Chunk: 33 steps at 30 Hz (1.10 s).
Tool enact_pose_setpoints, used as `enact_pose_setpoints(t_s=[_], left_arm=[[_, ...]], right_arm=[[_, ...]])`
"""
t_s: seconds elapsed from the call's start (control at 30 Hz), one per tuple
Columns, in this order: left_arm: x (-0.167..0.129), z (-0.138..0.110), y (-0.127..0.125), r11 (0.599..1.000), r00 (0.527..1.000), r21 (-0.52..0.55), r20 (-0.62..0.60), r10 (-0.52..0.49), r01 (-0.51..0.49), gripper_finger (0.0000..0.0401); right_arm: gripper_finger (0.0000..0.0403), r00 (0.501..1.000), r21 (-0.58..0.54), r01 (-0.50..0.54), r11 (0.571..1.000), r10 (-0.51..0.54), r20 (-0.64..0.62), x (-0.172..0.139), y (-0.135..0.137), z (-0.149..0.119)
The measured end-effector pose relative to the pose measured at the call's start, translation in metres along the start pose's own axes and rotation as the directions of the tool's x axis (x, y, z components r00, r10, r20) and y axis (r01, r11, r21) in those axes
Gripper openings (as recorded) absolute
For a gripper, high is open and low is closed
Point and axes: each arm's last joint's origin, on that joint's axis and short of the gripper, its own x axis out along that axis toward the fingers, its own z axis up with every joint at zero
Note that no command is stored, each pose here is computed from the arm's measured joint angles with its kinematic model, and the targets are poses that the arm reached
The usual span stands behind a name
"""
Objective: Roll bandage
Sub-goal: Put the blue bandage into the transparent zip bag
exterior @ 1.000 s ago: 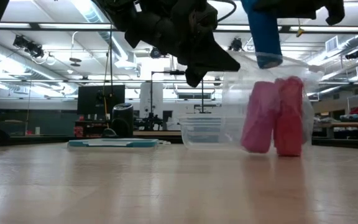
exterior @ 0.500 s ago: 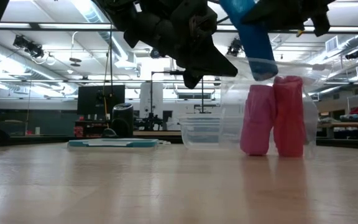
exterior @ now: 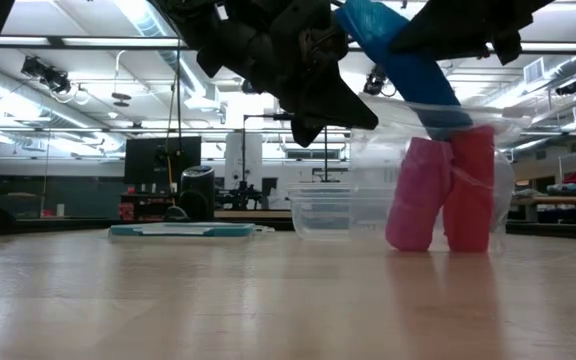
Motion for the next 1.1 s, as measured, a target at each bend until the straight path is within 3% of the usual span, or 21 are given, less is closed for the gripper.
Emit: enact_pose_setpoints(t_s=[0.37, 0.63, 0.97, 1.1], left_arm=[[0.0, 0.0, 0.0, 1.0, 1.0, 0.0, 0.001, 0.001, -0.001, 0.0], [0.0, 0.0, 0.0, 1.0, 1.0, 0.001, 0.003, 0.001, -0.001, 0.0], [0.0, 0.0, 0.0, 1.0, 1.0, 0.001, 0.004, -0.01, 0.01, 0.0], [0.0, 0.001, 0.001, 1.0, 1.0, 0.002, 0.008, -0.01, 0.01, 0.0]], right_arm=[[0.0119, 0.996, 0.003, -0.028, 1.0, 0.028, 0.082, 0.004, 0.009, 0.013], [0.0119, 0.995, -0.045, 0.032, 0.998, -0.027, 0.095, 0.017, 0.004, 0.017], [0.0119, 0.982, 0.129, 0.006, 0.992, -0.03, 0.186, 0.026, -0.014, -0.012], [0.0119, 0.97, 0.133, -0.033, 0.991, 0.0, 0.243, 0.024, -0.019, -0.016]])
